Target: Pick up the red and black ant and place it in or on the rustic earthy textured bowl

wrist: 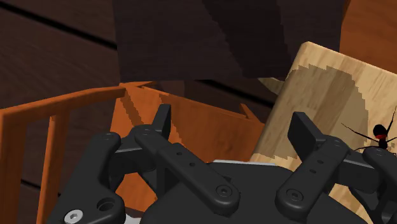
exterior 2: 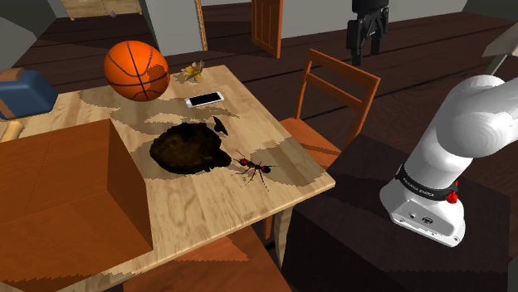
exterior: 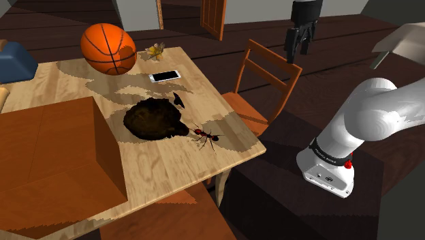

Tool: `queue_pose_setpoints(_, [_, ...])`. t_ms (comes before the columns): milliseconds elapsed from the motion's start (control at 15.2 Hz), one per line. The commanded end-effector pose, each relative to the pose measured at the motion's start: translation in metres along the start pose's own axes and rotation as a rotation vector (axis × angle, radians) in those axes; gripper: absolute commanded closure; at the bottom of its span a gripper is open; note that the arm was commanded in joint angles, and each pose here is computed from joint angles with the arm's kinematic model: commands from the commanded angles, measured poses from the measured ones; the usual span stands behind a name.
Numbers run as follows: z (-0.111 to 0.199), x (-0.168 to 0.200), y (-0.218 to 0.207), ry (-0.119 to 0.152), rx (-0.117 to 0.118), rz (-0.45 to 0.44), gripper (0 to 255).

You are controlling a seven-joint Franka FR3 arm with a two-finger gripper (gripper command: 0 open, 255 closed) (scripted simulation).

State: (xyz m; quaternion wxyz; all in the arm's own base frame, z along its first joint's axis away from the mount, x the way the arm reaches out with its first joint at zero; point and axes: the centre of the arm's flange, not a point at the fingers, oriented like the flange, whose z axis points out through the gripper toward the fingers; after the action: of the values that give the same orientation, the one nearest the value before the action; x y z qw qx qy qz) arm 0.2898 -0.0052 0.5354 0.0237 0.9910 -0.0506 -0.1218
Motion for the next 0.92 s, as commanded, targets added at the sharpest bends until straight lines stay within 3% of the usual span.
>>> queue_pose_setpoints(0, [0.0, 0.0, 0.0, 0.0, 0.0, 0.0, 0])
queue_pose_setpoints(858, [0.094, 0.039, -0.119, 0.095, 0.101, 0.052, 0])
